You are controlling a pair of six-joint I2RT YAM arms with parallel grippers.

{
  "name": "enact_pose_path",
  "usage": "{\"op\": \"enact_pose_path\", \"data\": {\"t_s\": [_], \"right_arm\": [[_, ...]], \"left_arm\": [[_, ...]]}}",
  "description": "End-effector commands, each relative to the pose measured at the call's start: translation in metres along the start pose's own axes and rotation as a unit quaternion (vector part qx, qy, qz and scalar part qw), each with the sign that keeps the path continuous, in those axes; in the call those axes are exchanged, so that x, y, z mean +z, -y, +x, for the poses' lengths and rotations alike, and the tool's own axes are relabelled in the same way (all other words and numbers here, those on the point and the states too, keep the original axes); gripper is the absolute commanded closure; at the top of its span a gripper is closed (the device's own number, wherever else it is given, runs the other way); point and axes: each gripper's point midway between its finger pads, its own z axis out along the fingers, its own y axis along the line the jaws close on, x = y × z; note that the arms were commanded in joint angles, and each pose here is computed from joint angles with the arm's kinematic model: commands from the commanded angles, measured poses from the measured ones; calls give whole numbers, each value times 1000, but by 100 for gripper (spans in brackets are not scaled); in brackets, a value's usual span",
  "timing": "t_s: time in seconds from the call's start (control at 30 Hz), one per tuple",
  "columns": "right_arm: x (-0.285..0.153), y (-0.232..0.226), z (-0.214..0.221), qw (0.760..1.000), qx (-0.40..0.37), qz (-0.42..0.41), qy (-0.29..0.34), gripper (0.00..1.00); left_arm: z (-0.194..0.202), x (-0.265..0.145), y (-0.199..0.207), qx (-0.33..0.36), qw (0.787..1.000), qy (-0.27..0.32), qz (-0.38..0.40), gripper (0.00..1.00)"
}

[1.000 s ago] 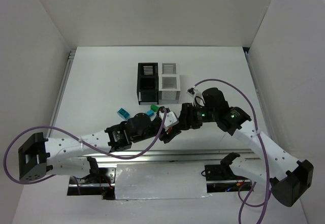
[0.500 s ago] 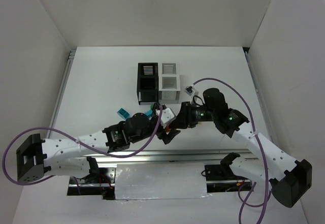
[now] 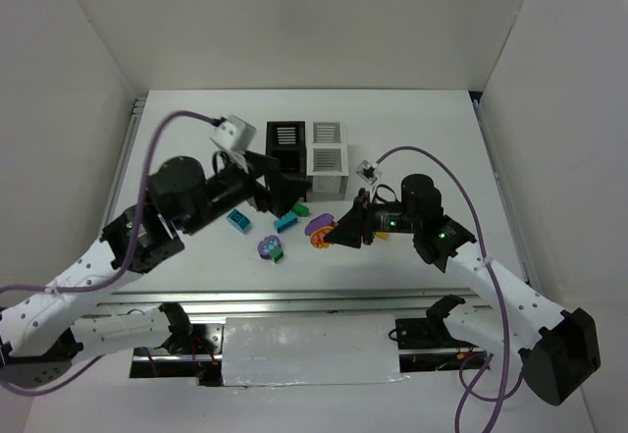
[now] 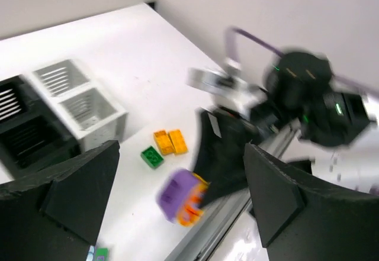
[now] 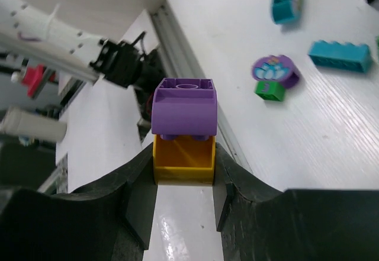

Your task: Sort the legos into containers by color

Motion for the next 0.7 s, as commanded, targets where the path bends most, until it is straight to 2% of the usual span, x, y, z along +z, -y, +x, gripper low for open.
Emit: {"op": "enact_pose_path", "data": {"t_s": [0.0,0.03,0.1,0.13,0.27,0.37,0.53,0.67], "right_arm": [[-18,-59,-13,976,-161,-143,25,100],[-21,-65,-16,972,-177,-152,32,100],[-28,-75,-20,966,-197,-163,40,100],[-28,-74,-20,968,-189,-162,33,100],[-25,-73,-23,971,-161,-177,8,100],[-24,-74,-17,968,-148,-204,-13,100],[-27,-76,-22,968,-165,-188,5,100],[-24,-72,-24,972,-156,-178,1,100]], "left_arm": [[30,-3,-23,-66,993,-95,-4,3],[34,-2,-15,-78,989,-117,51,3],[57,5,-4,-80,978,-159,111,6],[58,3,15,-77,968,-163,172,7],[71,0,29,-74,954,-166,239,8],[76,-1,32,-69,949,-170,256,10],[88,-4,38,-82,937,-190,280,22],[86,-7,44,-83,931,-186,302,20]]}}
